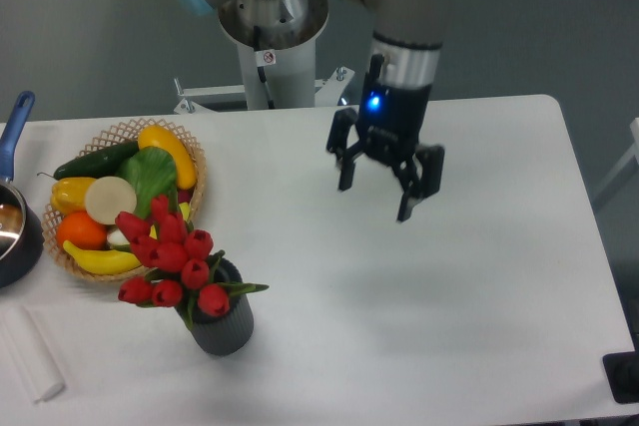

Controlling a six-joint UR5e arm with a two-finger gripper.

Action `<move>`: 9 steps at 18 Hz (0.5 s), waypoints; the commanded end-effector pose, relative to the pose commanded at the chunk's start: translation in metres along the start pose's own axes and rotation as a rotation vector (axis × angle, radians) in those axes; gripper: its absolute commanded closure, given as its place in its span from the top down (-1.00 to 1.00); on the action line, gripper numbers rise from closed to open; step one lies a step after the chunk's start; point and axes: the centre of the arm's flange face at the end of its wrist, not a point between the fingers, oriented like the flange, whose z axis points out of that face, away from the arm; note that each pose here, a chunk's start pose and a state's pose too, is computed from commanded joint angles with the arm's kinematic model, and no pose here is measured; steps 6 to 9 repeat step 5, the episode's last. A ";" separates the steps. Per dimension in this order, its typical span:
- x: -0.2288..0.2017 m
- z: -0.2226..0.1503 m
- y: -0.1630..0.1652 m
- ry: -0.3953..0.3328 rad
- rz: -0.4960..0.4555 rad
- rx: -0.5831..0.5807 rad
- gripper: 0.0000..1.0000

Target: Insert the flowers into the vase

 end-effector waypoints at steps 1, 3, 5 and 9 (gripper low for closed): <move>0.001 -0.008 0.007 0.014 0.036 -0.020 1.00; 0.002 -0.020 0.029 0.050 0.119 -0.069 1.00; 0.002 -0.027 0.039 0.055 0.142 -0.079 1.00; 0.002 -0.027 0.039 0.055 0.142 -0.079 1.00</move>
